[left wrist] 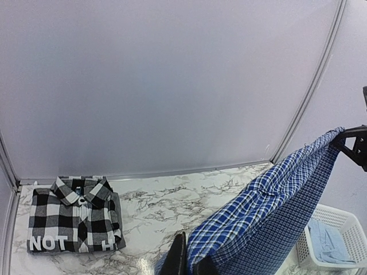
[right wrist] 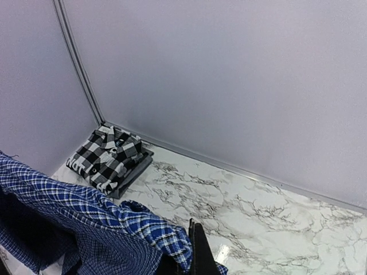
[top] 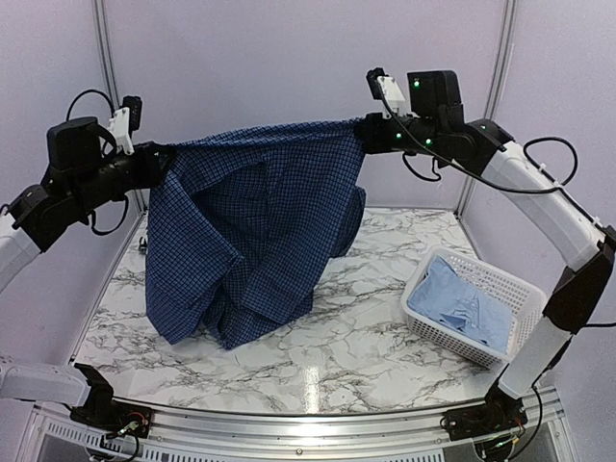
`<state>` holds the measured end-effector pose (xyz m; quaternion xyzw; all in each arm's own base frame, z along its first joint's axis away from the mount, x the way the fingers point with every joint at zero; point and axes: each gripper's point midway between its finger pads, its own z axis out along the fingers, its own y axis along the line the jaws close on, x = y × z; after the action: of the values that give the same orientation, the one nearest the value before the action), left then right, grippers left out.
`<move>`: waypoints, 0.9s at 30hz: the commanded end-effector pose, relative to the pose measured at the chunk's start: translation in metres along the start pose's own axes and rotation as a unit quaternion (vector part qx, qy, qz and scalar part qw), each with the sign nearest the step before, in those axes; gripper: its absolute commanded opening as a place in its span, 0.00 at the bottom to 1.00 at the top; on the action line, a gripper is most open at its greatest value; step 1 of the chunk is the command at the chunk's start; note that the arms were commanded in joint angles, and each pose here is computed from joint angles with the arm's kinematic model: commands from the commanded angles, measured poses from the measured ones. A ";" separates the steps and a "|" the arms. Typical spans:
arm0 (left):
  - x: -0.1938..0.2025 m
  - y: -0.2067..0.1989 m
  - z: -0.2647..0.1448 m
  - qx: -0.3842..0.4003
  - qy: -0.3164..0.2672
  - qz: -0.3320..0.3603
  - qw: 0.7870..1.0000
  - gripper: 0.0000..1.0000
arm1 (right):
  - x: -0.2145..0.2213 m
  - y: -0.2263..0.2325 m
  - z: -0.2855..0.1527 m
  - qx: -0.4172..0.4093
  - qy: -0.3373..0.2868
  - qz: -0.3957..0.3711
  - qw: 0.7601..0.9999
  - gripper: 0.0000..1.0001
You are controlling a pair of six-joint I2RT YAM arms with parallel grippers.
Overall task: Fold and stack the long sleeve shirts
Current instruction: Flatten out the crumpled shirt at the center of the board.
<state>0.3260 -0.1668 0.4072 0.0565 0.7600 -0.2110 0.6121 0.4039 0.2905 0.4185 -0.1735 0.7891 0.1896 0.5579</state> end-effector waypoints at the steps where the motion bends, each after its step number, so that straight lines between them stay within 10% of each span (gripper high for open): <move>1: -0.035 -0.006 -0.021 0.014 -0.035 0.022 0.999 0.04 | -0.030 -0.004 -0.011 -0.013 -0.021 -0.008 1.000 0.00; 10: -0.004 -0.058 -0.007 0.162 0.044 0.006 0.986 0.05 | -0.055 -0.021 -0.017 0.021 -0.045 -0.013 0.999 0.00; 21: 0.113 0.111 0.106 -0.162 0.182 -0.078 0.967 0.00 | 0.053 -0.022 0.121 -0.020 0.063 0.023 0.998 0.00; 27: 0.159 0.122 0.142 -0.162 0.237 -0.095 0.953 0.00 | 0.108 -0.016 0.150 -0.012 0.133 0.032 0.991 0.44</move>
<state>0.4506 -0.1370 0.2023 -0.0532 0.9086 -0.1197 0.3966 0.5062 0.3398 0.2572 -0.1848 0.8610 0.1838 0.4368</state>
